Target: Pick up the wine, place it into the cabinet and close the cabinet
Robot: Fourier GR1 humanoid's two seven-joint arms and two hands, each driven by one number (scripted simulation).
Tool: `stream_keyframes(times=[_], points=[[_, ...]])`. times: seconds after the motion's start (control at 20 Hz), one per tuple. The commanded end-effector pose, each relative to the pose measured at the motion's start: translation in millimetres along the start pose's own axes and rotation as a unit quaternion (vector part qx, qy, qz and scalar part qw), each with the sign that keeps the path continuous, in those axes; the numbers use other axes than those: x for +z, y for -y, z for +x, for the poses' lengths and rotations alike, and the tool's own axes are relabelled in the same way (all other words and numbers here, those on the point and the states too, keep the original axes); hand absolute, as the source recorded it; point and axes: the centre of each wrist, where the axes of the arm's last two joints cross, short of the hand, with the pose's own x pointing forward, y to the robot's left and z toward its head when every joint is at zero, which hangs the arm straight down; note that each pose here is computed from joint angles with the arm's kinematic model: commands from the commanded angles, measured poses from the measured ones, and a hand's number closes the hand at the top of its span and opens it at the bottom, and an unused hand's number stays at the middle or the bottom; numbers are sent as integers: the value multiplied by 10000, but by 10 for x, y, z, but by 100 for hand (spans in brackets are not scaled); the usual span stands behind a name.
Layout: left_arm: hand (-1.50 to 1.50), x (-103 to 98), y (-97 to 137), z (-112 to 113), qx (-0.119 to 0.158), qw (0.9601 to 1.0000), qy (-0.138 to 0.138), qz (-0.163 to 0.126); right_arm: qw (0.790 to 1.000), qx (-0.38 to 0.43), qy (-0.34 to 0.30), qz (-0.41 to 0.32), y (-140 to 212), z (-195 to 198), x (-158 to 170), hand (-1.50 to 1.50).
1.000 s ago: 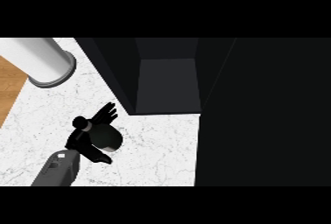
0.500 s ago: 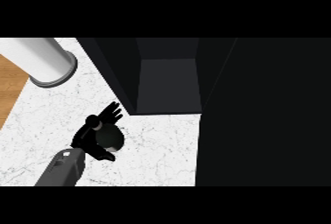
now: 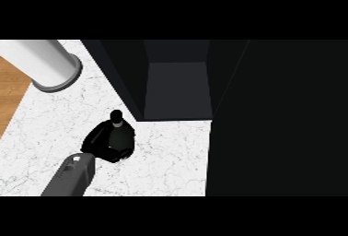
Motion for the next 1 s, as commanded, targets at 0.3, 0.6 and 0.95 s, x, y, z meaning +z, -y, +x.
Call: stream_keyframes(times=[0.3,0.6,0.95], points=[[150,379,26,-233,-65,9859,1071,1282,9993,-203,328,5,9,276,206,-150],[150,775,154,-449,90,9358,2111,2823,9992,-181,343,-17,-38,334,263,-150],[150,736,439,-117,177,9372,2629,2286,9992,-223,340,24,-10,360,305,-150]])
